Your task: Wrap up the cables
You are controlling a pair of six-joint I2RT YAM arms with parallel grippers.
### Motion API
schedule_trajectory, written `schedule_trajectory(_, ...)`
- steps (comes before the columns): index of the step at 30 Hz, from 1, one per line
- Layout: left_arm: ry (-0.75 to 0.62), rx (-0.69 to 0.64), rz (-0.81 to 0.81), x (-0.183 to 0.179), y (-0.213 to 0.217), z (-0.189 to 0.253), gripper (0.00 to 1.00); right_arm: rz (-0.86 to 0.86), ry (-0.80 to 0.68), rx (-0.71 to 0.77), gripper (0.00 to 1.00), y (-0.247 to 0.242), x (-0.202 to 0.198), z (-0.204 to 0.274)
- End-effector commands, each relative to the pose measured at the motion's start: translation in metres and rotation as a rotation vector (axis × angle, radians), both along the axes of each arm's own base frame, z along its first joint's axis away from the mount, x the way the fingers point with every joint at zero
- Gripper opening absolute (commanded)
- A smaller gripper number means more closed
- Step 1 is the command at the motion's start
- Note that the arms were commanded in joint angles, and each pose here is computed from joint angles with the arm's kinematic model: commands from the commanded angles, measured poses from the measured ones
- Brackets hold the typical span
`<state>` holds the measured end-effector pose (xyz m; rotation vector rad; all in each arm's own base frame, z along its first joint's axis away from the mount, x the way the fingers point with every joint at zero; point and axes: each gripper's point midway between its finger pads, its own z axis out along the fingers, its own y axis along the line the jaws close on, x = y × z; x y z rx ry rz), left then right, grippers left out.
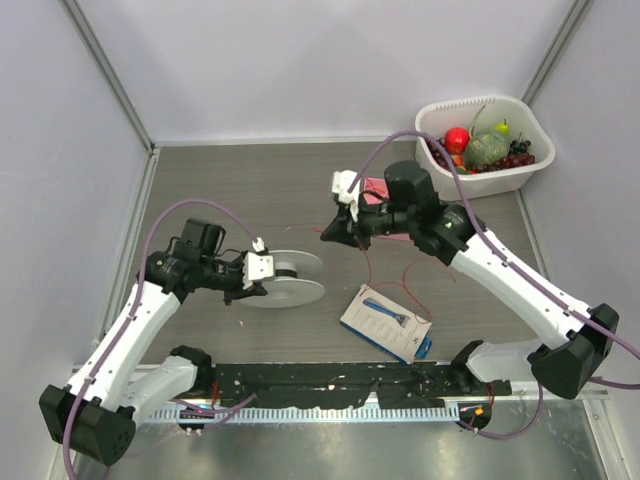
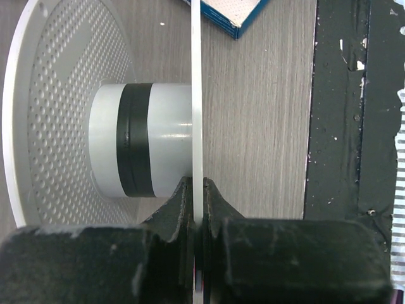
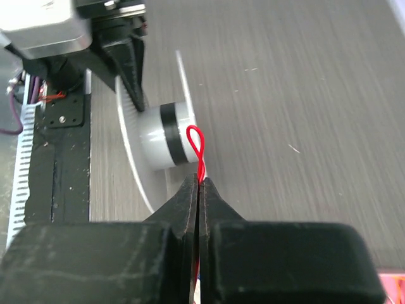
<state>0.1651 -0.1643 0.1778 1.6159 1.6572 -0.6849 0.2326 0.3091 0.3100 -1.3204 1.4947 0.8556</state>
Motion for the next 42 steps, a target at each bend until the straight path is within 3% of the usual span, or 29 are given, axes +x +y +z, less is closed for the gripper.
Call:
schedule_trajectory(1, -0.064, -0.086, -0.023, 0.005, -0.013, 0.016, 0.0, 0.071, -0.072, -0.011, 0.01, 0.014, -0.013, -0.012)
schedule_trajectory(17, -0.022, -0.127, -0.041, 0.001, -0.025, -0.004, 0.0, 0.127, -0.122, -0.05, 0.01, 0.058, -0.024, -0.069)
schedule_trajectory(29, -0.022, -0.09, -0.046, 0.003, -0.023, -0.02, 0.07, 0.142, -0.13, -0.087, 0.01, 0.067, -0.025, -0.096)
schedule_trajectory(33, -0.018, -0.091, -0.043, 0.002, -0.023, -0.019, 0.18, 0.146, -0.125, -0.1, 0.01, 0.065, -0.025, -0.101)
schedule_trajectory(38, 0.038, -0.108, 0.004, -0.004, -0.023, -0.001, 0.47, 0.141, -0.137, -0.104, 0.01, 0.063, -0.024, -0.101)
schedule_trajectory(42, 0.031, -0.151, 0.018, -0.017, -0.021, 0.028, 0.58, 0.141, -0.133, -0.108, 0.01, 0.063, -0.025, -0.101)
